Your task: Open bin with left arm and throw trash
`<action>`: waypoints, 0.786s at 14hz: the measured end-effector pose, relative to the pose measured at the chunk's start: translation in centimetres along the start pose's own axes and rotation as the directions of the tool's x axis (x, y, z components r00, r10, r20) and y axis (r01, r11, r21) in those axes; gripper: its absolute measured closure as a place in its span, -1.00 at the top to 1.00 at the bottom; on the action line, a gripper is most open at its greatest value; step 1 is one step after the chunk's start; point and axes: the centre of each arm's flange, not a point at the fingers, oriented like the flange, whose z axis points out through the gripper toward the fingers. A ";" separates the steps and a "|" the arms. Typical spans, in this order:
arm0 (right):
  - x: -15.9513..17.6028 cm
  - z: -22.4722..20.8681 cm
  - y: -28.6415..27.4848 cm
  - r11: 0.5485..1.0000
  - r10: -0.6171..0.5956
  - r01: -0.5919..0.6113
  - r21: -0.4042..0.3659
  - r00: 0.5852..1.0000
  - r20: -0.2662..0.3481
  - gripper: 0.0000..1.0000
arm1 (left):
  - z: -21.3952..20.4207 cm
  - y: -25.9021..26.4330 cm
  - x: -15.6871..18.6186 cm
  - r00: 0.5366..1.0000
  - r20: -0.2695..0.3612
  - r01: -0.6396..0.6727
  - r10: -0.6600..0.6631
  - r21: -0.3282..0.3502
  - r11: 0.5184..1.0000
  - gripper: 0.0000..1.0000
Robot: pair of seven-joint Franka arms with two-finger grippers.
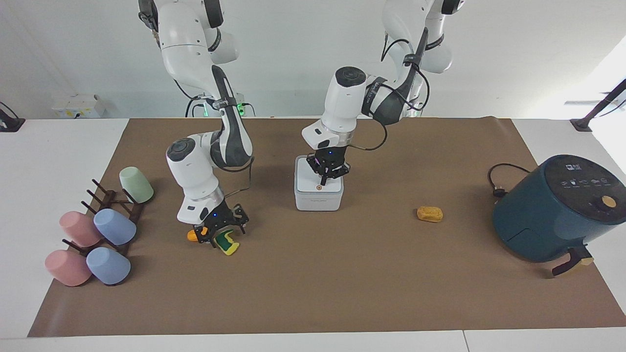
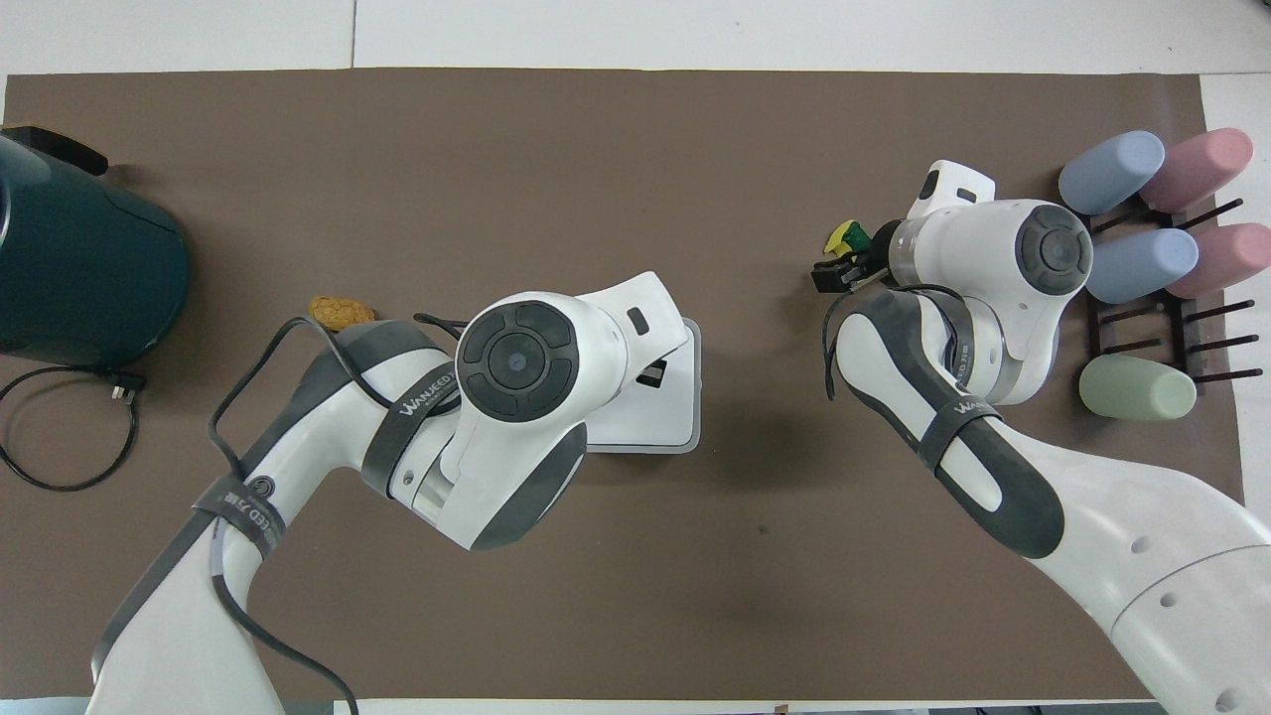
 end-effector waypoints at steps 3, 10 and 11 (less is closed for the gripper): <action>-0.1 0.1 -0.1 1.000 -0.003 0.002 0.004 1.000 0.007 0.75 | -3.6 -2.6 -1.1 0.997 0.073 0.035 -0.037 0.033 0.999 -0.97; 1.6 -1.5 -0.7 0.996 0.038 -0.045 0.073 0.996 0.085 -0.75 | -11.4 -18.2 -2.7 0.957 0.116 0.258 -0.266 0.085 0.963 0.12; 3.1 -2.9 -1.5 0.990 0.098 -0.108 0.094 0.990 0.106 -0.91 | -12.1 -20.5 -2.9 0.949 0.108 0.289 -0.298 0.088 0.953 0.33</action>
